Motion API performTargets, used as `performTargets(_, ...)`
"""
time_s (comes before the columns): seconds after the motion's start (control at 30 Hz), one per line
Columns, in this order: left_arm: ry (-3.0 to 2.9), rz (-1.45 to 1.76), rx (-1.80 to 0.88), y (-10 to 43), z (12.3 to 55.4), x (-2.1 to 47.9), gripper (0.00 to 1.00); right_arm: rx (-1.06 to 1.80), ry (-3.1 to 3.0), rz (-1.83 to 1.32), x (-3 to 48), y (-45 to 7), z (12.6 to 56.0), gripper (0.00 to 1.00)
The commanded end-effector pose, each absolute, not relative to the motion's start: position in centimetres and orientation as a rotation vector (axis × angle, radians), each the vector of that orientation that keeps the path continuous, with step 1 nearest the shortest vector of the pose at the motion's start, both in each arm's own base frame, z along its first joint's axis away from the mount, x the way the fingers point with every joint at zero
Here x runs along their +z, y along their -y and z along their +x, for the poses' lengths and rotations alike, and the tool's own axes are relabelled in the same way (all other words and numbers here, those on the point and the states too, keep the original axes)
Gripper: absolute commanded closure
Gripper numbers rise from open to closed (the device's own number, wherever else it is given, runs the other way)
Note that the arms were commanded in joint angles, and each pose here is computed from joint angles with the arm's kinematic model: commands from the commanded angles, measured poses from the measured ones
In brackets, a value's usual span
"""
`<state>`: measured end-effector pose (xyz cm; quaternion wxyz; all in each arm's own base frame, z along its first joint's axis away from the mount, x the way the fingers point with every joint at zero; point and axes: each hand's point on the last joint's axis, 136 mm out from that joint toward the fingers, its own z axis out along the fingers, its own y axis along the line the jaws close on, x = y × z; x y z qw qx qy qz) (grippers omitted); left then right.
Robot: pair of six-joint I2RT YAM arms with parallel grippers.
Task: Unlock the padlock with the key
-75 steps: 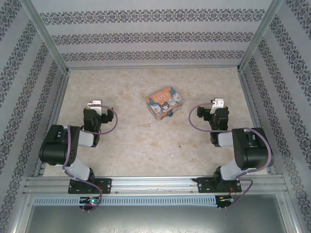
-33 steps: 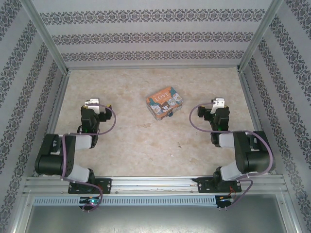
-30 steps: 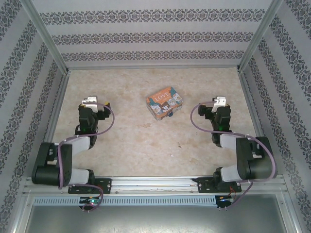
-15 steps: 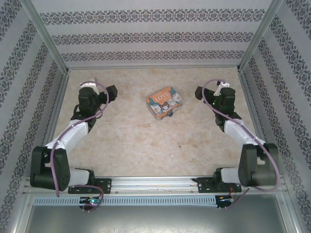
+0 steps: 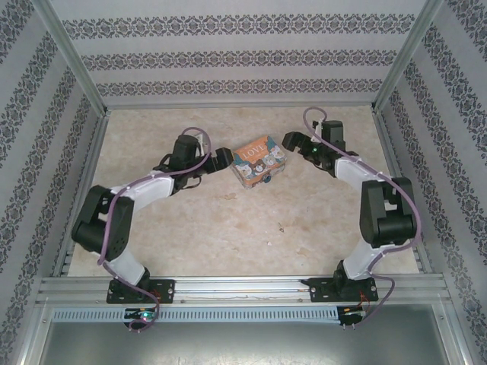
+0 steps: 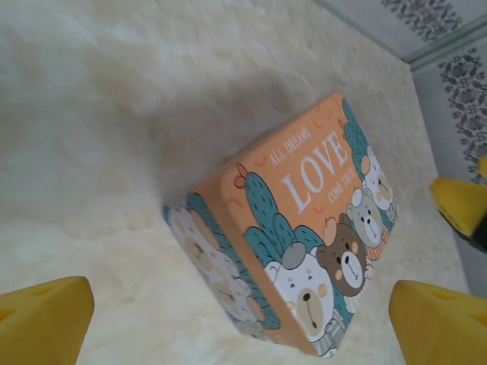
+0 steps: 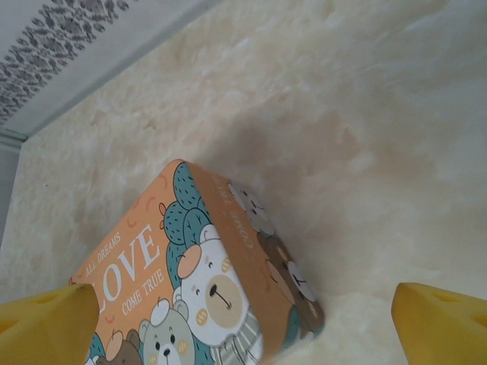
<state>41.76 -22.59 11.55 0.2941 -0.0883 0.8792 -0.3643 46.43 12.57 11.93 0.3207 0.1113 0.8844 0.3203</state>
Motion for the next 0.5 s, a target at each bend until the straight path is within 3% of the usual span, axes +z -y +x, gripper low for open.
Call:
performTargets(0.0, -2.394, -0.255, -1.124, 25.7, 41.0, 11.5, 0.01, 0.889, -2.381, 0.229, 11.6, -14.7, 46.6, 0.02)
performTargets(0.47, -2.447, -0.180, -1.227, 29.4, 41.9, 10.9, 0.02, 1.019, -2.454, 0.092, 10.6, -18.5, 46.0, 0.02)
